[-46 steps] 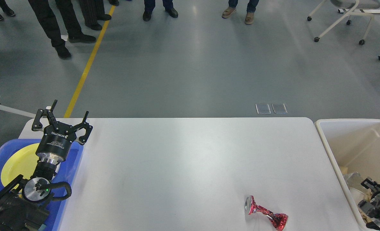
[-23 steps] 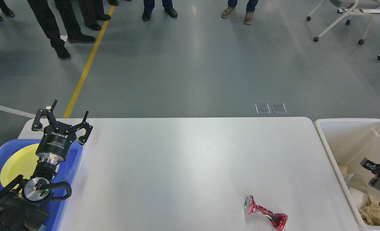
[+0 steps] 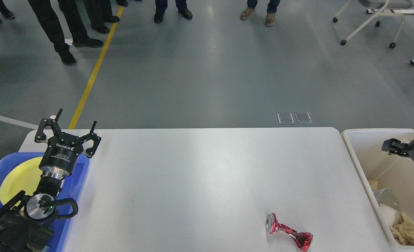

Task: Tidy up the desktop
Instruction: 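Raise the right gripper out of the bin toward the red can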

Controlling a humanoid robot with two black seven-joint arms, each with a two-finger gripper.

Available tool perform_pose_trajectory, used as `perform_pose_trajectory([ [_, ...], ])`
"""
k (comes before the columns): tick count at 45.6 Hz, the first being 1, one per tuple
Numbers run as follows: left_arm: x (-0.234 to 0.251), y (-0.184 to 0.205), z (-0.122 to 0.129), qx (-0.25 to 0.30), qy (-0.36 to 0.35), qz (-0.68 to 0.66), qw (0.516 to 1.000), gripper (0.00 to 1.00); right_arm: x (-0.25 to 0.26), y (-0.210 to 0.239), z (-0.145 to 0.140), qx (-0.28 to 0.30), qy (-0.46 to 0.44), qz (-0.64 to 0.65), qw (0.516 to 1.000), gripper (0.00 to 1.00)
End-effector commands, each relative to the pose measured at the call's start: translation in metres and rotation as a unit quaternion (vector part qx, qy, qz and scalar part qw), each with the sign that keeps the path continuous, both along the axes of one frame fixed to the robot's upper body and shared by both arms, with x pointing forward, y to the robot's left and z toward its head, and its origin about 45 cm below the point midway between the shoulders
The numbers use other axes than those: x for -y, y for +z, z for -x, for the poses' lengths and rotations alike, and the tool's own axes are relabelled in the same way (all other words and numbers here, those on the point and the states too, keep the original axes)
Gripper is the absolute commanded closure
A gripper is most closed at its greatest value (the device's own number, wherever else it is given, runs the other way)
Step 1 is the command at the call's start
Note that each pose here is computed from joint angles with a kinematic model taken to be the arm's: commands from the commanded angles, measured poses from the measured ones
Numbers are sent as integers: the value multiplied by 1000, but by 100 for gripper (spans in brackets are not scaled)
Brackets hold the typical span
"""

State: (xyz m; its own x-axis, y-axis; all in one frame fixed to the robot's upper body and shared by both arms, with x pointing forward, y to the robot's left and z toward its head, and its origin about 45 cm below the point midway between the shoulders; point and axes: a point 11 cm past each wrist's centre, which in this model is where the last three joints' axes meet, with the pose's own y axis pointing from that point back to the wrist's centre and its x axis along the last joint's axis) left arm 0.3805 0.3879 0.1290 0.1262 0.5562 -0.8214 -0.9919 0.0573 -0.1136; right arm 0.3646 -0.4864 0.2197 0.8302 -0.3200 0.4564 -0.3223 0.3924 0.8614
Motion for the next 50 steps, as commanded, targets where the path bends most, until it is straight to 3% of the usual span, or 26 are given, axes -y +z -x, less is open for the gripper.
perform_pose_trajectory([
  [1,0,0,0,0,0,0,1000,4,-42,39,-8,-53,33,-46,997,0],
  [12,0,0,0,-1,0,0,1000,4,-134,99,-8,-119,126,-95,980,0],
  [17,0,0,0,-1,0,0,1000,4,-169,127,0,-116,142,-131,974,0],
  [27,0,-1,0,-1,1,0,1000,4,-224,167,38,-127,205,-139,960,0],
  [50,0,-1,0,-1,1,0,1000,4,-255,176,47,-117,215,-139,959,1],
])
